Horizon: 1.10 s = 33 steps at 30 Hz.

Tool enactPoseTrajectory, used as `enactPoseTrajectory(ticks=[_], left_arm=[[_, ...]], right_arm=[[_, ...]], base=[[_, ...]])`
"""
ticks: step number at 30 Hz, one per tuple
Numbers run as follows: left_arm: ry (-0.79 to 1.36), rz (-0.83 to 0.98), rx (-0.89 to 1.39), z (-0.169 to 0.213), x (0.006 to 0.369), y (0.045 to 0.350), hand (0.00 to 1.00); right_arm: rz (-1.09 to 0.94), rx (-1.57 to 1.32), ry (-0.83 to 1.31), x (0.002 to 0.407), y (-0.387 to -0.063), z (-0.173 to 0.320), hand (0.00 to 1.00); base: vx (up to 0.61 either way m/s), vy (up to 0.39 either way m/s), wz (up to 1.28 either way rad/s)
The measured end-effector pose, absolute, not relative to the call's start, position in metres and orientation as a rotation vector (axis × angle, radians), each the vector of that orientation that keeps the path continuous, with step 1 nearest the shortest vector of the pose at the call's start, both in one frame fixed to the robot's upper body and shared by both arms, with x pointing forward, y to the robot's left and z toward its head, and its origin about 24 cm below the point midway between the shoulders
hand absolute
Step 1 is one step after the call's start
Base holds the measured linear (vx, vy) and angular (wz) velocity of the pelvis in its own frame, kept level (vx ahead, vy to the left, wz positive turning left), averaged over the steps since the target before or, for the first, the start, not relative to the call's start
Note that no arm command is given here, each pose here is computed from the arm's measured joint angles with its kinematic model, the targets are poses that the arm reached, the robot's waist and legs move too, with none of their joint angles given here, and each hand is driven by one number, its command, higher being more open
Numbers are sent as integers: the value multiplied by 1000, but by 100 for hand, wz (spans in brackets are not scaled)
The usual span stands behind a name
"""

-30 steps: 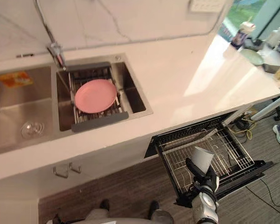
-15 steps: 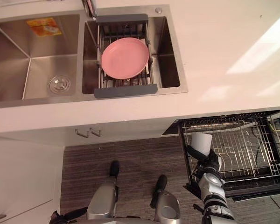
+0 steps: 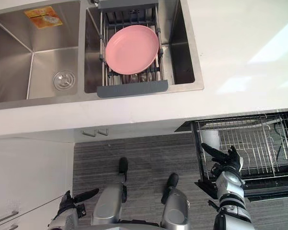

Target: Walk over to the sink, pick up the cup, carry it to the dishwasher, place the cup inside the dishwasher, then close the dishwasher door

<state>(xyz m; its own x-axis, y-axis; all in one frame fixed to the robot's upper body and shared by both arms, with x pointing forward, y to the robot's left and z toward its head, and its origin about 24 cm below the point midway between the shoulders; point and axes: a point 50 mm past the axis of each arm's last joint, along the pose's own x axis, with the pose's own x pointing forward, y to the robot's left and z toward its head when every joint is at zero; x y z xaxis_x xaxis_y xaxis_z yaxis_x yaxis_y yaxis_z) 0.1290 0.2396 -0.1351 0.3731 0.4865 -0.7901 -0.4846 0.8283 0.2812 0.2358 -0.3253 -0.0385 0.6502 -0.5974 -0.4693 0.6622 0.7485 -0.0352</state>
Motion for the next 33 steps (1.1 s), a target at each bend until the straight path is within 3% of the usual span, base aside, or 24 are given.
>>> enactPoseTrajectory(ticks=[10,20,27,33], left_arm=[[1012,575,-27,-137,129,236,100],[1127,610,-147,-155,82,226,100],[1147,572,-197,-160,75,213,100],[1131,590,-209,-161,67,212,100]], right_arm=[[-800,178,300,237,-333,-12,100],[-823,408,4,194,-346,14,100],[-566,521,-440,189,-318,84,100],[-255,407,-767,180,-299,146,100]], base=[[36,-10,-13],[24,9,-39],[-17,3,-36],[-24,-17,11]])
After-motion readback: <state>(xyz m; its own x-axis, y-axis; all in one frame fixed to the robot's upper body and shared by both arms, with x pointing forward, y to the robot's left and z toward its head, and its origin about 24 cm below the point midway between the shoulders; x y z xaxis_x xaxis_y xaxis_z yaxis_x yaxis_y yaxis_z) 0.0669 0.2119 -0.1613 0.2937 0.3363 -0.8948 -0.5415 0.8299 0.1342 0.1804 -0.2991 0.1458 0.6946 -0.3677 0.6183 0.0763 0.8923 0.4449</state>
